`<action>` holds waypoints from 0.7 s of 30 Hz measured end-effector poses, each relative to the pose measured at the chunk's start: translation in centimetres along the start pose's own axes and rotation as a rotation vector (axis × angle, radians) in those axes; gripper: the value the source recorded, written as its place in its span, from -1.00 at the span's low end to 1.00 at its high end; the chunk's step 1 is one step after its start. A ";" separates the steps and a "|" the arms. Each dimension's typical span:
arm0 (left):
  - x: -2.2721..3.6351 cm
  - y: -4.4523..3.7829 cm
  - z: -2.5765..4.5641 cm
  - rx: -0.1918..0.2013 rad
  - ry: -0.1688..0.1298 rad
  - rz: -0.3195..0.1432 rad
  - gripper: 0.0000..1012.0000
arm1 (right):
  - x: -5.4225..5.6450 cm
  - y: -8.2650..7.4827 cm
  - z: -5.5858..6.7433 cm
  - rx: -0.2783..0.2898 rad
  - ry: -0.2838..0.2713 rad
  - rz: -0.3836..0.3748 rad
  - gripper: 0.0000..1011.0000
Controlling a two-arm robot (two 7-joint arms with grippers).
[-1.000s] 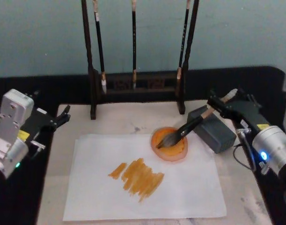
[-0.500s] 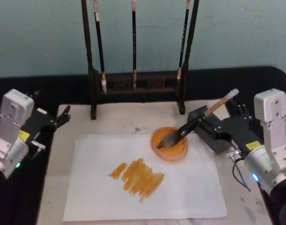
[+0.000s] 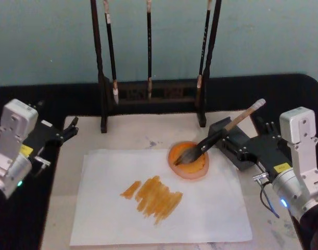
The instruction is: Pick up the brush from the inkstone, write on the paper, then place the brush back to its original position.
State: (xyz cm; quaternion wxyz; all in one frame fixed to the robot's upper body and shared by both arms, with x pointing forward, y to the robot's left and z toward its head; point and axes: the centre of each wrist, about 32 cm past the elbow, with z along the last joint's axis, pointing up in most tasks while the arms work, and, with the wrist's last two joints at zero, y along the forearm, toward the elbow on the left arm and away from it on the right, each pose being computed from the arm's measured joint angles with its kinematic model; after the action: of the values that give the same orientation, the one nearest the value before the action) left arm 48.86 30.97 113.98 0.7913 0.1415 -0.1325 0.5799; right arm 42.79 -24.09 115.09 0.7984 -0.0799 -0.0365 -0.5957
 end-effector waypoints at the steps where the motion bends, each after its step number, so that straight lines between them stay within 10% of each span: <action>1: 0.00 0.00 0.00 0.000 0.000 0.000 1.00 | 0.0 0.0 0.0 0.000 0.000 0.000 0.98; 21: 0.00 0.00 0.00 0.000 0.000 0.000 1.00 | -0.1 0.0 0.0 -0.001 0.000 0.002 0.98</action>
State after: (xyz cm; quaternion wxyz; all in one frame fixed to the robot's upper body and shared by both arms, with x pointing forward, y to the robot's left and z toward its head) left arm 48.86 30.97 113.98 0.7913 0.1415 -0.1325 0.5799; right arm 42.73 -24.00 115.11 0.7988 -0.0804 -0.0360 -0.5951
